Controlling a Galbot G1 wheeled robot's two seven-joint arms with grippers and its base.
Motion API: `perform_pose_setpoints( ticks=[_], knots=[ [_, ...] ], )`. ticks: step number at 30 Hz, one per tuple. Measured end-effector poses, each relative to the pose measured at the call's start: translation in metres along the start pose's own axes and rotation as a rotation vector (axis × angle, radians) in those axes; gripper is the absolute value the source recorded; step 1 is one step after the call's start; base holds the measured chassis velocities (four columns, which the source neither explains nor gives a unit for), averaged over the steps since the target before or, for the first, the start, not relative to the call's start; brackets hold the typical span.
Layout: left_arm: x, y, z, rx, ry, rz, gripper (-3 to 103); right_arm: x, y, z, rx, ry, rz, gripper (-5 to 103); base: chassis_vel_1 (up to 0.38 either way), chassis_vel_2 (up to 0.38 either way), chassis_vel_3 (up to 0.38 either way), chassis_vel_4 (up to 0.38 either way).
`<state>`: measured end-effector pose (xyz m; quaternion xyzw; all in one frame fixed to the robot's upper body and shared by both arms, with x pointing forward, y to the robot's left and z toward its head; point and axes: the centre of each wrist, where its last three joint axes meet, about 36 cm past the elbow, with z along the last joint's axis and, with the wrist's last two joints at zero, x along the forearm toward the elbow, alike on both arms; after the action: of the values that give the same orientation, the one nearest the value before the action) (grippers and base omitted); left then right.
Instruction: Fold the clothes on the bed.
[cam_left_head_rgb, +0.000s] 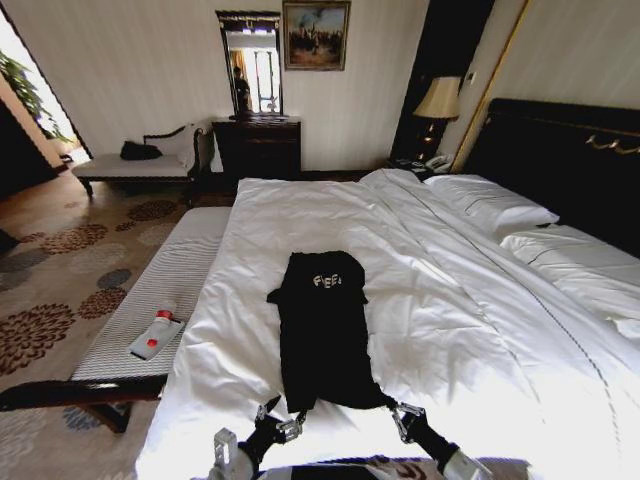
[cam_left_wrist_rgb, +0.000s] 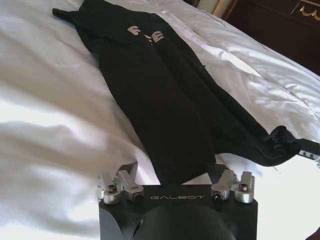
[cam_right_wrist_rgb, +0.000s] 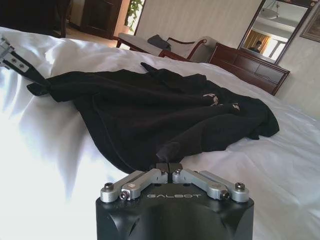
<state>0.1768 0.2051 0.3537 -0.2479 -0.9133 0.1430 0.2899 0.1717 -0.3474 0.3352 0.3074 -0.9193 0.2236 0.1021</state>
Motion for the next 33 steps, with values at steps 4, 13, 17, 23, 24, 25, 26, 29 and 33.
perform_pose_setpoints(
  ticks=[4,13,17,23,24,25,26,29,33],
  knots=[
    [-0.001,0.001,0.008,-0.017,-0.02,0.01,63,-0.001,0.0,0.0,-0.002,-0.001,-0.002,0,0.0,0.0,0.0,0.0],
    [-0.005,0.005,0.017,-0.042,-0.011,0.027,30,0.001,0.0,-0.002,-0.002,0.003,-0.002,0,0.0,0.0,0.0,0.0],
    [-0.008,0.006,0.016,-0.043,-0.017,0.027,15,0.001,-0.002,-0.002,-0.001,0.002,0.001,0,0.0,0.0,0.0,0.0],
    [-0.006,0.008,0.015,-0.042,-0.022,0.018,2,0.001,-0.003,-0.003,0.0,-0.001,0.001,0,0.0,0.0,0.0,0.0],
    [-0.005,0.009,0.014,-0.042,-0.024,0.014,0,0.0,-0.003,-0.003,0.0,-0.002,0.001,0,0.0,0.0,0.0,0.0],
    [-0.004,0.01,0.014,-0.042,-0.027,0.01,0,0.0,-0.002,-0.003,-0.001,-0.002,0.0,0,0.0,0.0,0.0,0.0],
    [-0.004,0.01,0.013,-0.041,-0.028,0.007,0,0.0,-0.002,-0.003,-0.002,-0.003,0.0,0,0.0,0.0,0.0,0.0],
    [-0.001,0.011,0.011,-0.038,-0.038,-0.002,0,0.0,0.0,-0.002,-0.006,-0.003,0.0,0,0.0,0.0,0.0,0.0],
    [0.011,0.012,0.005,-0.027,-0.065,-0.032,0,0.0,0.003,-0.001,-0.015,0.0,0.009,0,0.0,0.0,0.0,0.0]
  ],
)
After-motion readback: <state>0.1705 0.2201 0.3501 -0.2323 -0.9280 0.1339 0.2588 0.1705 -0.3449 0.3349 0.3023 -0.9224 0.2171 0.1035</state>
